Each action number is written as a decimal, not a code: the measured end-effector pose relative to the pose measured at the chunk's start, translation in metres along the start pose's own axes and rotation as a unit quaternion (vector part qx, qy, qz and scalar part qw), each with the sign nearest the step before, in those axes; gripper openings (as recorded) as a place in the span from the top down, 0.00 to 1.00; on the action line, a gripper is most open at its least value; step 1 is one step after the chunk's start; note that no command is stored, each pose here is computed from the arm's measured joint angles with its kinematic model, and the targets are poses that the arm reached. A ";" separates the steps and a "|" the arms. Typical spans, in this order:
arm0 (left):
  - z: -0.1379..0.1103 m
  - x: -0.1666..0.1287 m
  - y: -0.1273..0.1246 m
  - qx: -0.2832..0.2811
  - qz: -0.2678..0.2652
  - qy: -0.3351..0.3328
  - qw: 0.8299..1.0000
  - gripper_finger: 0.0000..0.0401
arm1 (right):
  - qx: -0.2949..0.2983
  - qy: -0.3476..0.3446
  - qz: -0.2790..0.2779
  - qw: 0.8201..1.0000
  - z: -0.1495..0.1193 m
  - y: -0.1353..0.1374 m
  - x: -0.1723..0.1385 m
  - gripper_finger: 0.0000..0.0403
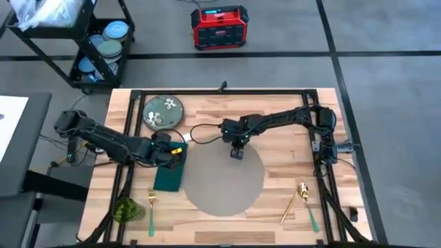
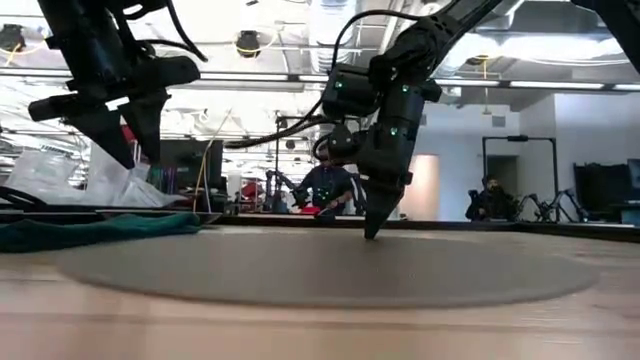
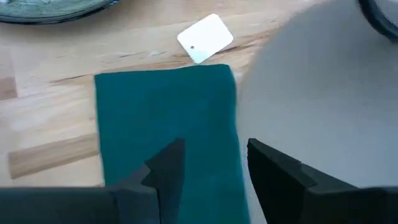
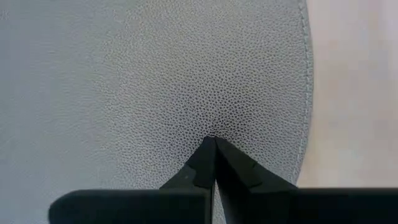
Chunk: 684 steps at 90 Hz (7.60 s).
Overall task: Set table place
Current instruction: Adjust the gray table mat on the table, then adjust the blue table napkin, then move the green cup to the top of the table
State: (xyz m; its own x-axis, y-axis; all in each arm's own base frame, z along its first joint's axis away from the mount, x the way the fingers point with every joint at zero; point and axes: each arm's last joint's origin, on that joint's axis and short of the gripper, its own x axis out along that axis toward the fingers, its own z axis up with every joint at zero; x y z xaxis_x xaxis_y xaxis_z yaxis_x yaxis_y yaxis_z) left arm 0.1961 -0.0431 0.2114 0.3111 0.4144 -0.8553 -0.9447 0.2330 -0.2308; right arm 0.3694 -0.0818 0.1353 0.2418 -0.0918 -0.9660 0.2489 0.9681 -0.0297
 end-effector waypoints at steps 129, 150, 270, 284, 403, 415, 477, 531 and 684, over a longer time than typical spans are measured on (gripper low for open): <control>-0.061 0.035 -0.024 0.075 0.052 0.204 0.975 1.00 | 0.057 -0.244 -0.078 0.965 -0.072 -0.025 -0.242 1.00; -0.061 0.047 -0.029 0.054 0.053 0.204 0.976 1.00 | 0.081 -0.271 -0.118 0.952 -0.099 -0.029 -0.270 1.00; -0.004 -0.090 -0.014 0.103 -0.241 0.264 0.928 0.93 | 0.044 -0.253 -0.106 0.961 -0.116 -0.033 -0.278 0.85; 0.018 -0.143 0.001 0.206 -0.323 0.273 0.883 0.91 | 0.052 -0.250 -0.081 0.963 -0.114 -0.039 -0.276 0.76; -0.057 -0.153 0.095 0.470 -0.268 0.265 0.798 0.91 | 0.192 -0.280 0.017 0.941 -0.109 -0.021 -0.278 0.64; -0.064 -0.150 0.095 0.451 -0.278 0.278 0.801 0.89 | 0.192 -0.280 0.017 0.940 -0.109 -0.021 -0.278 0.64; -0.069 -0.135 0.100 0.358 -0.219 0.301 0.856 0.72 | 0.187 -0.280 0.024 0.941 -0.109 -0.020 -0.278 0.64; -0.062 -0.149 0.099 0.179 -0.214 0.416 0.865 0.72 | 0.175 -0.276 0.000 0.945 -0.110 -0.027 -0.278 0.64; 0.016 -0.166 0.037 0.074 -0.056 0.175 0.980 1.00 | 0.163 -0.203 -0.140 0.955 -0.127 -0.059 -0.273 0.71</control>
State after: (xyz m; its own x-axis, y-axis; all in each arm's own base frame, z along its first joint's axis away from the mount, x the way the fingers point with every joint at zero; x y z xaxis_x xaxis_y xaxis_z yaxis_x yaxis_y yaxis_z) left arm 0.1109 -0.0897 0.3525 0.3333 0.0572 -0.9411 -0.8731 0.3955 -0.2852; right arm 0.1694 -0.0845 0.3685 0.4492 -0.4840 -0.7510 0.6205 0.7738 -0.1276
